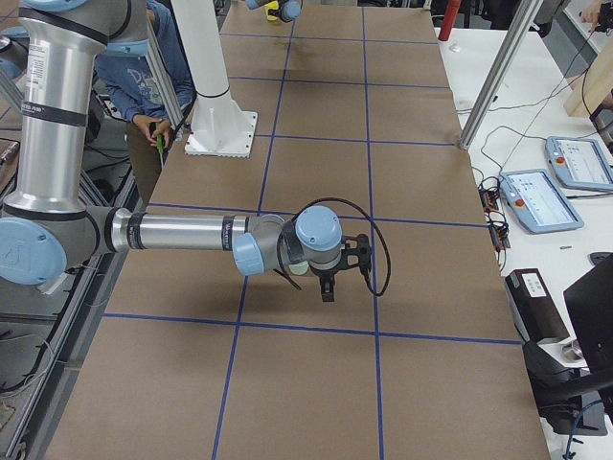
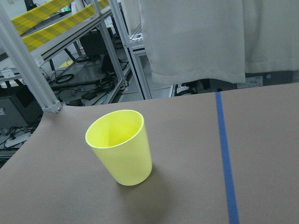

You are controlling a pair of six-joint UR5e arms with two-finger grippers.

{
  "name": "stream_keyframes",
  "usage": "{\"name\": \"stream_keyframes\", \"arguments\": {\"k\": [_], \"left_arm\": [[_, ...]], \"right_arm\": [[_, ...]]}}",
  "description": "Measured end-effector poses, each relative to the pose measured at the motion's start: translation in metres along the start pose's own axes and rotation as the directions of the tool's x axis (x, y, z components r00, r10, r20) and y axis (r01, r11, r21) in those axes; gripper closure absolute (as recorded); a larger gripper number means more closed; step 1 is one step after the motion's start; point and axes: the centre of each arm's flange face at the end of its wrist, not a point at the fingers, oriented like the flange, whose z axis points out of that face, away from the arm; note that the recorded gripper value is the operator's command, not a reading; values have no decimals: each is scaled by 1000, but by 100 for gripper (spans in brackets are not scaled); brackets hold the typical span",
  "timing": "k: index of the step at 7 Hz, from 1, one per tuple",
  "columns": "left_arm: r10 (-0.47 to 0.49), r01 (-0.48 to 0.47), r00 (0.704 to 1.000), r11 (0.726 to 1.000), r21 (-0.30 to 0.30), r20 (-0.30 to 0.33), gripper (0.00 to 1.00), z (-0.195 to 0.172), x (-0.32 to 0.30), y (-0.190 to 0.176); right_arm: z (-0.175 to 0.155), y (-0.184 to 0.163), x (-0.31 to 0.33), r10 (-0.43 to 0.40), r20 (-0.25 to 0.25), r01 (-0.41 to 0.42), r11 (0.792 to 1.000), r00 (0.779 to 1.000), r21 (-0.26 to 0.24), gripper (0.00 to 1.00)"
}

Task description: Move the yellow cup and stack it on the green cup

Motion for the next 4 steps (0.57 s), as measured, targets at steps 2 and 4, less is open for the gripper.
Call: {"name": "stream_keyframes", "arguments": {"k": [2,4], "left_arm": [[-54,53,998,996,72,15,9,40,3,5],[-84,83,996,993,79,9,9,73,10,6]], "right_arm": [[2,0,-1,-6,0,6,1000,1000,-5,0],[3,0,-2,-9,0,9,1000,1000,-7,0]]}}
